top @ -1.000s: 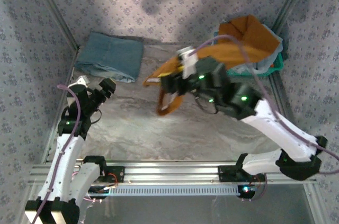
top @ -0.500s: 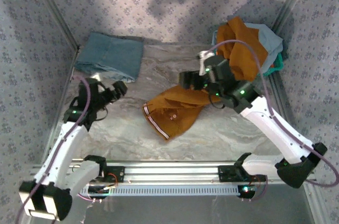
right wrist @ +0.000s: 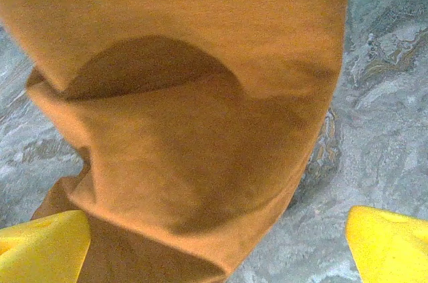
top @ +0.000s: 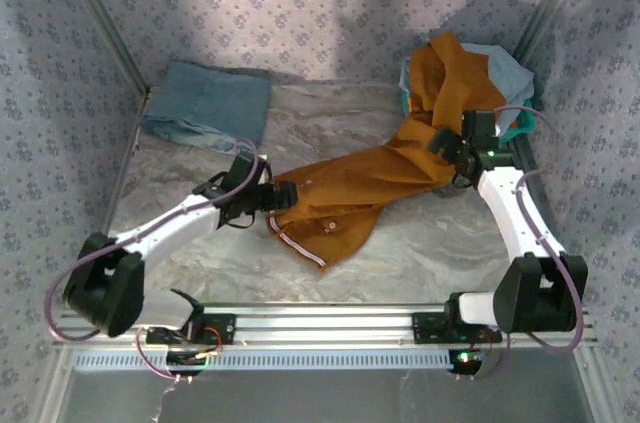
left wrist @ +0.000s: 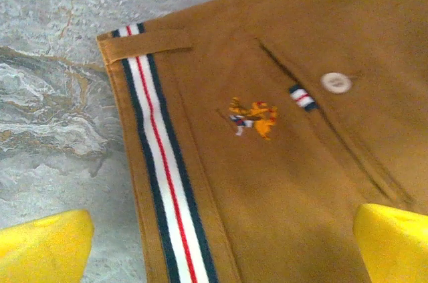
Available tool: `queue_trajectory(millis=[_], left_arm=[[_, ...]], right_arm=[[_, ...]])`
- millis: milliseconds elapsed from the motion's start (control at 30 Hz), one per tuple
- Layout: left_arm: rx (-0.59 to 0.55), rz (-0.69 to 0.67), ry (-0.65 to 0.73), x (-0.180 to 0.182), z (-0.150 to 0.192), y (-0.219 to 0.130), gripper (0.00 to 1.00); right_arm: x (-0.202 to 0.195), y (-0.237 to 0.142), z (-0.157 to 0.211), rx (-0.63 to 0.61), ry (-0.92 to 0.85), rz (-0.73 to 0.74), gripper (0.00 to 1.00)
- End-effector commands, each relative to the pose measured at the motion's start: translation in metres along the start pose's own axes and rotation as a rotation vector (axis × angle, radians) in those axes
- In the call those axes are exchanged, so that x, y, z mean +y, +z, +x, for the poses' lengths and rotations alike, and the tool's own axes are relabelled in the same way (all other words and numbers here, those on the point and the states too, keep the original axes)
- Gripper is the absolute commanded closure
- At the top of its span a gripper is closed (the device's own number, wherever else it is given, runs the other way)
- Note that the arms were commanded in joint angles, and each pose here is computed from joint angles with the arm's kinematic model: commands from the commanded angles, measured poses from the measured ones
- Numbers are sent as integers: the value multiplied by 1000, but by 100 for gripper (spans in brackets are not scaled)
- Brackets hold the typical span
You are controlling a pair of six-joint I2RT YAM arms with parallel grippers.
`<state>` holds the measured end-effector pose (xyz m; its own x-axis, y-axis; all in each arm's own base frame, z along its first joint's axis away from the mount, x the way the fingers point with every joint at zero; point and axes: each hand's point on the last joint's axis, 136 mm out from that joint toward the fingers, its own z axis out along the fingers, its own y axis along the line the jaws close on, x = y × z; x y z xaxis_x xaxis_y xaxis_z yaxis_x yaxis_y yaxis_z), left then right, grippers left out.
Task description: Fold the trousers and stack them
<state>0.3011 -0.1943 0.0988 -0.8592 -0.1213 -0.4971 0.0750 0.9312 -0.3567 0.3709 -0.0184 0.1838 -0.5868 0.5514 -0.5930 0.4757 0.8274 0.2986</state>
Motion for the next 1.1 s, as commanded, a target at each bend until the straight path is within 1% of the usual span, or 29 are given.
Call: queue_trajectory(millis=[0, 67, 100, 167, 233, 267, 300, 367, 400, 433, 467, 500, 567, 667, 733, 833, 900, 1000, 1067], left_arm=[[-23, -17, 32, -2, -11, 17, 0], [17, -16, 27, 0, -2, 34, 0], [35, -3, 22, -1, 3, 43, 2], [58, 11, 6, -1, 12, 55, 8], [65, 34, -9, -1, 18, 65, 20], [67, 39, -14, -1, 20, 68, 27], [70, 47, -15, -1, 22, 70, 36], [73, 43, -18, 1, 24, 73, 57], [73, 42, -14, 1, 24, 73, 70], [73, 42, -9, 1, 23, 73, 82], [71, 43, -5, 1, 22, 72, 95], [66, 45, 2, 0, 20, 70, 100], [57, 46, 11, -3, 15, 63, 100], [9, 37, 17, -8, -2, 43, 100], [-48, 31, 21, -12, -20, 23, 100], [-121, 24, 29, -16, -46, -9, 100], [-167, 29, 32, -17, -61, -31, 100], [-241, 33, 24, -14, -79, -65, 100], [-284, 30, 19, -10, -87, -88, 100]], right_arm=[[-1, 27, 5, 45, 39, -47, 0], [6, 44, 12, 103, 27, -113, 0], [14, 51, 14, 119, 28, -167, 1], [24, 62, 18, 138, 21, -232, 2], [33, 73, 20, 167, 8, -283, 8], [36, 77, 20, 175, 5, -301, 13], [39, 82, 21, 187, -2, -323, 22], [44, 86, 20, 204, 0, -356, 54], [46, 85, 19, 203, 3, -373, 71], [48, 81, 15, 194, 1, -382, 84], [50, 76, 11, 181, -5, -394, 92], [54, 67, 6, 161, -14, -410, 100], [63, 45, -5, 119, -37, -432, 100], [82, -2, -26, 16, -116, -431, 100], [98, -45, -47, -96, -173, -437, 100], [120, -102, -67, -228, -246, -452, 100], [135, -140, -75, -306, -295, -467, 100], [156, -195, -78, -419, -376, -503, 100], [170, -228, -72, -478, -434, -543, 100]])
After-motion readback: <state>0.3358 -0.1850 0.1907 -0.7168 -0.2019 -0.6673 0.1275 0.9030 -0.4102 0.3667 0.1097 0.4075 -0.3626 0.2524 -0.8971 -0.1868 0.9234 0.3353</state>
